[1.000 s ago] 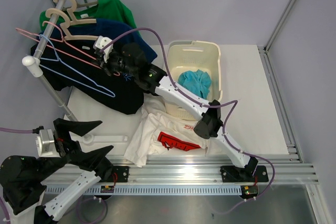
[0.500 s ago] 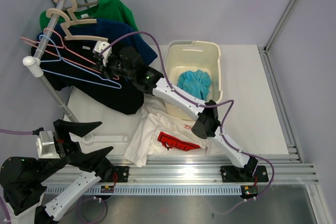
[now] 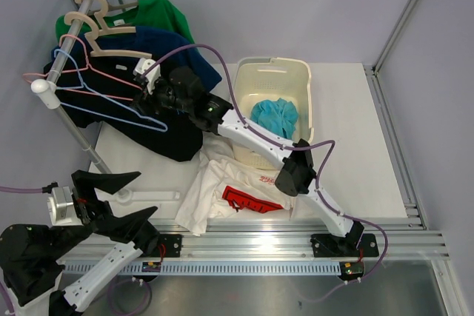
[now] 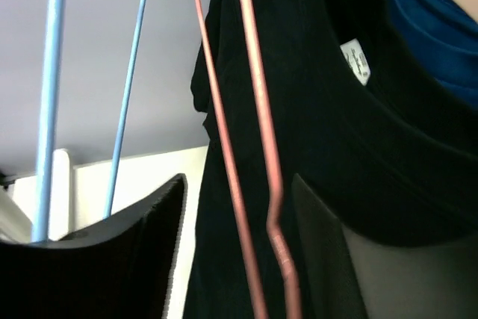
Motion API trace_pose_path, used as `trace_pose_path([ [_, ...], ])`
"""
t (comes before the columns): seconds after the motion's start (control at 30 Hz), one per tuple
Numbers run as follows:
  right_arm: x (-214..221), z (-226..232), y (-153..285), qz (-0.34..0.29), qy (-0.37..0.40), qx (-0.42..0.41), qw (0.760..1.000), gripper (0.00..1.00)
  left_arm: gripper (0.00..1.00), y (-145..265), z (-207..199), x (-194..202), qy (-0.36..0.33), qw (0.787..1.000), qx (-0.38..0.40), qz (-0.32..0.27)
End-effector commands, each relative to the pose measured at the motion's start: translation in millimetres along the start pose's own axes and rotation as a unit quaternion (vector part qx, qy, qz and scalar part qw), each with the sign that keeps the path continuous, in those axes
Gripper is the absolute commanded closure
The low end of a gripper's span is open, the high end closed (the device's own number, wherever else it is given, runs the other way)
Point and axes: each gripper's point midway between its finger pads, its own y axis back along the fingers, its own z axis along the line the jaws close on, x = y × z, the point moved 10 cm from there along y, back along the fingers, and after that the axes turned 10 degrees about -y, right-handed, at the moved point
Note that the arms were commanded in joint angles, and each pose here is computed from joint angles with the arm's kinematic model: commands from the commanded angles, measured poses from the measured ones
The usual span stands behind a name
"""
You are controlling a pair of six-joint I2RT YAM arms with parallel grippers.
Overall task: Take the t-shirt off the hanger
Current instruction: Place the hanger at the clothesline.
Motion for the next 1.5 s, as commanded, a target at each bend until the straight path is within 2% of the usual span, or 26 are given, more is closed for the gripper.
trace_pose_path([
  [0.0,-79.6,10.7,39.1,-0.06,0.007,0.03,0.998,0.15,0.01,1.2,6.0,-8.4,-0.016,0.999,-0.035,-0.008],
  [0.03,-78.6,10.0,43.9,-0.049,0.006,0.046,0.998,0.07,0.01,-0.1,7.0,-8.6,-0.015,0.999,-0.039,-0.006],
  [0.07,-96.5,11.3,57.9,-0.058,0.007,0.058,0.997,0.01,0.01,-1.9,7.8,-8.9,-0.014,0.999,-0.041,-0.004],
  [0.17,-99.4,11.2,80.8,-0.025,-0.001,0.097,0.995,0.0,0.01,-12.5,11.4,-10.2,-0.007,0.999,-0.048,0.013],
  [0.2,-120.8,15.4,101.7,-0.036,0.0,0.106,0.994,0.0,0.01,-14.1,12.7,-12.9,-0.006,0.998,-0.054,0.013],
  [0.23,-118.2,15.3,110.1,-0.023,0.0,0.118,0.993,0.0,0.01,-20.7,14.5,-13.2,-0.003,0.998,-0.055,0.022],
  [0.27,-140.0,18.9,131.8,-0.039,0.005,0.131,0.991,0.0,0.01,-24.2,15.1,-14.4,0.003,0.998,-0.055,0.023],
  [0.3,-140.8,19.2,142.6,-0.022,0.004,0.146,0.989,0.0,0.01,-27.8,15.3,-15.6,0.007,0.998,-0.052,0.025],
  [0.4,-159.0,19.3,183.2,-0.012,0.006,0.212,0.977,0.01,0.01,-40.5,16.9,-16.1,0.017,0.998,-0.042,0.043],
  [0.47,-151.4,18.1,204.7,0.024,-0.003,0.263,0.965,0.0,0.01,-50.7,20.1,-14.6,0.026,0.997,-0.048,0.053],
  [0.6,-143.3,36.6,267.6,0.086,-0.071,0.291,0.95,0.01,0.01,-74.1,28.7,-1.1,0.042,0.994,-0.067,0.078],
  [0.63,-127.8,42.2,273.1,0.107,-0.109,0.287,0.946,0.01,0.01,-82.1,30.5,7.4,0.053,0.992,-0.068,0.087],
  [0.7,-133.7,56.7,307.4,0.081,-0.144,0.27,0.949,0.01,0.01,-99.1,34.5,23.9,0.07,0.988,-0.069,0.118],
  [0.77,-117.8,70.7,343.5,0.059,-0.186,0.267,0.944,0.01,0.01,-112.8,37.7,46.3,0.091,0.982,-0.072,0.151],
  [0.8,-90.5,72.8,343.9,0.071,-0.211,0.268,0.938,0.01,0.01,-122.2,39.3,59.1,0.103,0.976,-0.07,0.178],
  [0.83,-93.5,80.1,363.9,0.049,-0.22,0.254,0.941,0.0,0.01,-126.7,40.4,73.1,0.112,0.971,-0.071,0.196],
  [0.9,-70.6,84.6,374.4,0.076,-0.234,0.253,0.936,0.01,0.01,-134.4,42.3,93.0,0.13,0.964,-0.078,0.22],
  [0.93,-70.7,88.0,387.8,0.066,-0.238,0.255,0.935,0.0,0.01,-139.6,42.3,98.7,0.142,0.963,-0.077,0.214],
  [1.0,-56.4,89.3,398.2,0.067,-0.24,0.261,0.933,0.01,0.01,-146.3,43.7,126.1,0.163,0.951,-0.086,0.247],
  [1.1,-53.3,90.9,424.4,0.03,-0.23,0.278,0.932,0.0,0.01,-155.7,48.4,164.9,0.174,0.928,-0.125,0.304],
  [1.2,-51.5,91.4,441.8,0.009,-0.218,0.289,0.932,0.0,0.01,-162.6,43.2,197.4,0.171,0.909,-0.145,0.351],
  [1.23,-53.0,92.6,447.7,-0.002,-0.217,0.287,0.933,0.0,0.01,-166.2,42.5,212.1,0.167,0.897,-0.159,0.376],
  [1.4,-43.0,94.5,452.2,-0.011,-0.214,0.275,0.937,0.0,0.01,-179.3,26.5,240.1,0.11,0.877,-0.205,0.421],
  [1.47,-44.6,97.9,455.3,-0.018,-0.214,0.256,0.942,0.01,0.01,-181.1,25.1,259.1,0.101,0.859,-0.219,0.451],
])
